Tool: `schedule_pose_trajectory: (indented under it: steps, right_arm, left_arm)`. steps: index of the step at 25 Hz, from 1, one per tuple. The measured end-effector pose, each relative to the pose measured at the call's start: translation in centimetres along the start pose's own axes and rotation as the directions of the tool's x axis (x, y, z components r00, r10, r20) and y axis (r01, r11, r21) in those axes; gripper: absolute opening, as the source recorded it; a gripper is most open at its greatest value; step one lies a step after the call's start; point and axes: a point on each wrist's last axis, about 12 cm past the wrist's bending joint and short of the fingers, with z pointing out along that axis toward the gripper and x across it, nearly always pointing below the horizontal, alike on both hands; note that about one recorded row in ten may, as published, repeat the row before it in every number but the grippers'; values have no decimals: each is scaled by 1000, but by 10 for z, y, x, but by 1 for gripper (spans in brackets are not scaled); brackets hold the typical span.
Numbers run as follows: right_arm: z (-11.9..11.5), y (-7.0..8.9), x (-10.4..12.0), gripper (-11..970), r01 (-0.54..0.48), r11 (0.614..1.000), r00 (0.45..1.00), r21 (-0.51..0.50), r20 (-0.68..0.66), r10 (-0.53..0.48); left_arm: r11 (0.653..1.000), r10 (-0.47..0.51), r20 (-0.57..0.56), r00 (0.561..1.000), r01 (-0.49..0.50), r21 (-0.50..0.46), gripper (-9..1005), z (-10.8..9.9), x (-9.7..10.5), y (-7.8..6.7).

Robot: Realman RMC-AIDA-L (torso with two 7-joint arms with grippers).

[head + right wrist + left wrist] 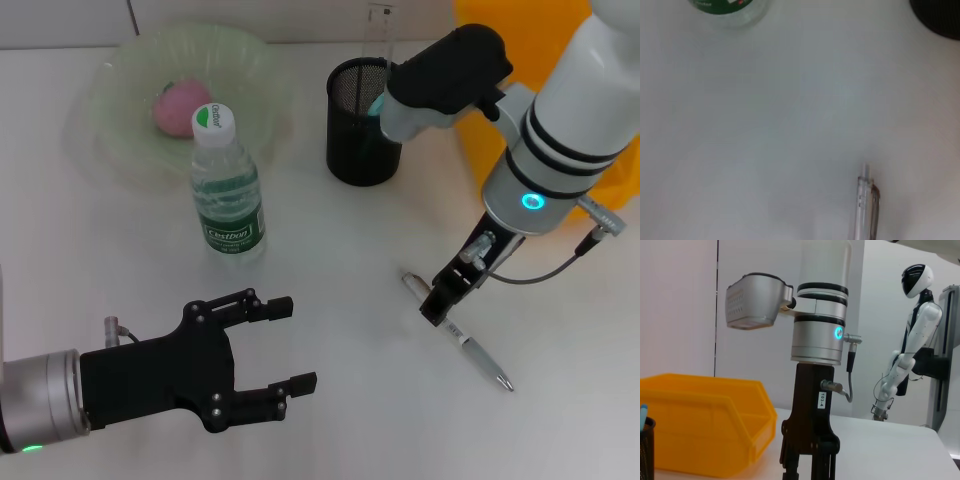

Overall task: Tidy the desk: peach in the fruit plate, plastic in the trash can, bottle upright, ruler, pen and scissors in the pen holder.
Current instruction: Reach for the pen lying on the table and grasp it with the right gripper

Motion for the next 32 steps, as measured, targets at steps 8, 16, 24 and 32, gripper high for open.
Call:
schedule_pose_trajectory:
  steps: [8, 16, 24, 32]
  right_arm:
    - [6, -1, -2, 714, -1, 1000, 1000, 8, 16, 1]
    - [11, 6, -3, 710, 29, 1000, 999, 1, 17, -29]
    - [13, 5, -4, 473, 19, 1000, 1000, -7, 23, -18]
    - [17, 4, -4, 363, 6, 1000, 1000, -20, 19, -6]
  left_arm:
    - [1000, 2, 0, 1000, -2, 0, 777, 0, 0, 0]
    - [1000, 3, 3, 1000, -3, -1, 777, 0, 0, 0]
    - [1000, 4, 4, 1000, -4, -2, 776, 1, 0, 0]
    - [1000, 2, 4, 1000, -2, -3, 776, 0, 0, -1]
